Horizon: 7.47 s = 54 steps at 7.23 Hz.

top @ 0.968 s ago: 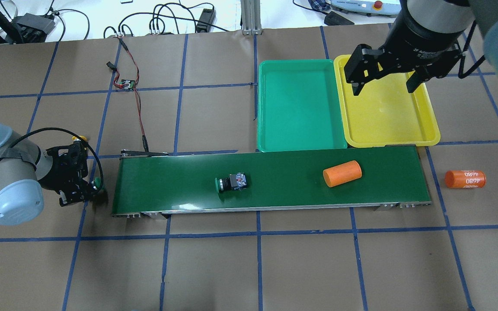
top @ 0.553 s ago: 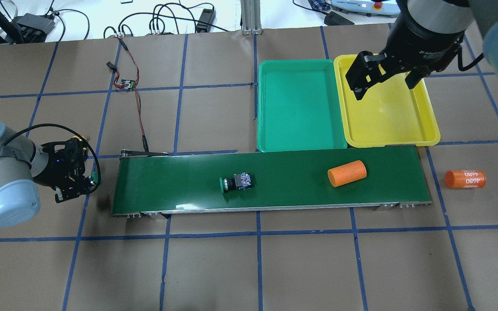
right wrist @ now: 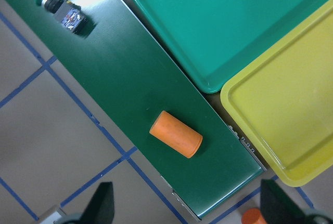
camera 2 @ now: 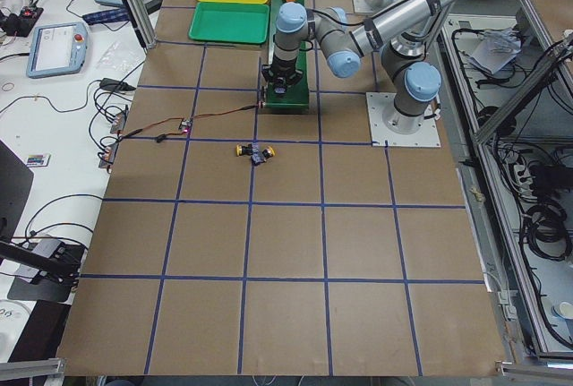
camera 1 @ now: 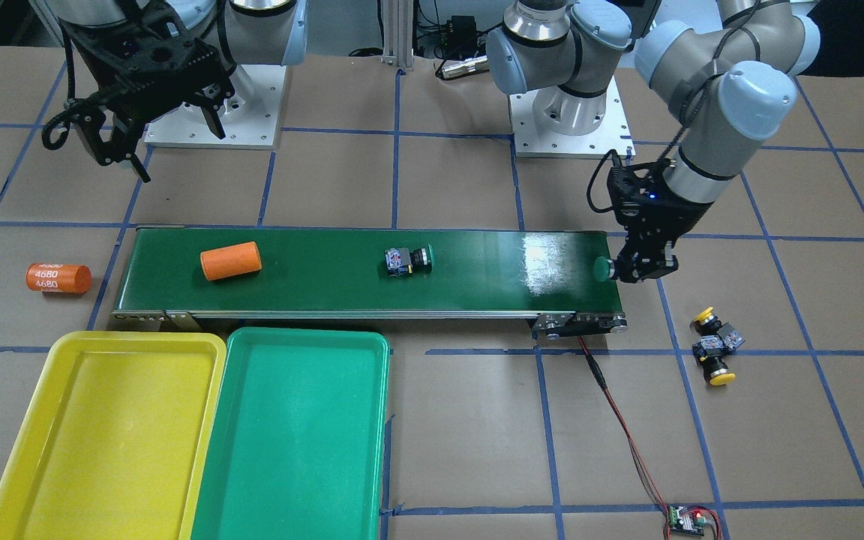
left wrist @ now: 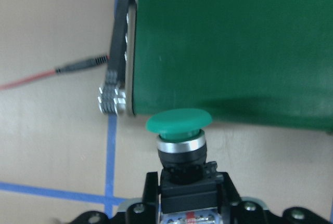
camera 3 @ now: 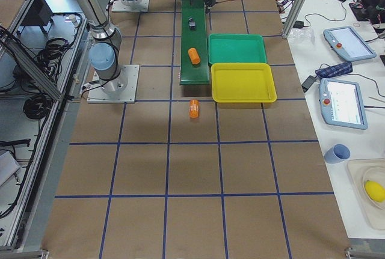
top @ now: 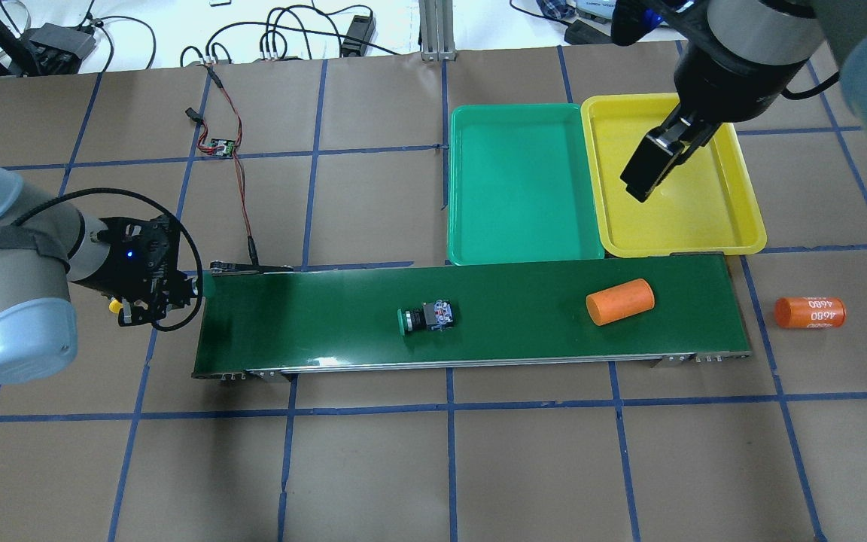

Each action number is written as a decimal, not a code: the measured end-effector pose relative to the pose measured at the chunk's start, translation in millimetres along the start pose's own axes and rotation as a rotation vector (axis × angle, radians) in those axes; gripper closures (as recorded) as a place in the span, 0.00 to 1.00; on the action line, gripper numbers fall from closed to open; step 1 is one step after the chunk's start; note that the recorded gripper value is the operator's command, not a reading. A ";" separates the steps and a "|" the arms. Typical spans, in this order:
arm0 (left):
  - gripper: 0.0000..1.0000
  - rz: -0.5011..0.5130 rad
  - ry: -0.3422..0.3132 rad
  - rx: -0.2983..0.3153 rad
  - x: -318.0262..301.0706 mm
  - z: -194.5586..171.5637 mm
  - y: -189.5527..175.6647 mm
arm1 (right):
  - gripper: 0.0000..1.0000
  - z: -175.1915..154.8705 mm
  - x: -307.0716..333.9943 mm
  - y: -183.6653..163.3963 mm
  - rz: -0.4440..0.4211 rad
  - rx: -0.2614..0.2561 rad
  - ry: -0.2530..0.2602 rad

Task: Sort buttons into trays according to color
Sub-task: 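Place green button on belt with left gripper while right gripper lowers, then grasp a yellow-capped button with the left gripper while right gripper waits at belt end, then grasp the arriving green-capped button with right gripper while left lifts yellow button, then carry green button toward green tray with right gripper while left places yellow button on belt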

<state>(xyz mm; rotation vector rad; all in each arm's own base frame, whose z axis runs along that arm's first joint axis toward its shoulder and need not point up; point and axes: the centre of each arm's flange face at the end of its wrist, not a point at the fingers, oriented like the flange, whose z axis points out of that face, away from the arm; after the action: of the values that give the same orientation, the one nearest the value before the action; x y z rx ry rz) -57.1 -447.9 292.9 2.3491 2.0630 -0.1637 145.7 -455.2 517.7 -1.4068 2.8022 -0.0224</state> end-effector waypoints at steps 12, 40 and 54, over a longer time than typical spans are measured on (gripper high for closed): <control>0.00 -0.487 0.031 -0.143 -9.0 -11.2 119.6 | 0.02 137.4 -26.0 36.8 -0.542 -0.015 0.004; 1.00 -1.605 0.075 -0.203 -130.7 93.0 232.4 | 0.02 281.2 4.0 74.0 -0.627 -0.022 0.054; 1.00 -0.086 0.108 -0.211 -25.0 32.8 -114.8 | 0.99 275.4 9.0 71.9 -0.626 -0.026 0.071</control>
<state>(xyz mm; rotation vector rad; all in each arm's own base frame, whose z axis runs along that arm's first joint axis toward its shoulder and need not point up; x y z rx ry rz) -176.1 -460.1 269.4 2.1927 2.1109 0.1762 86.0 -422.2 241.3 -2.2557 2.2895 -0.0384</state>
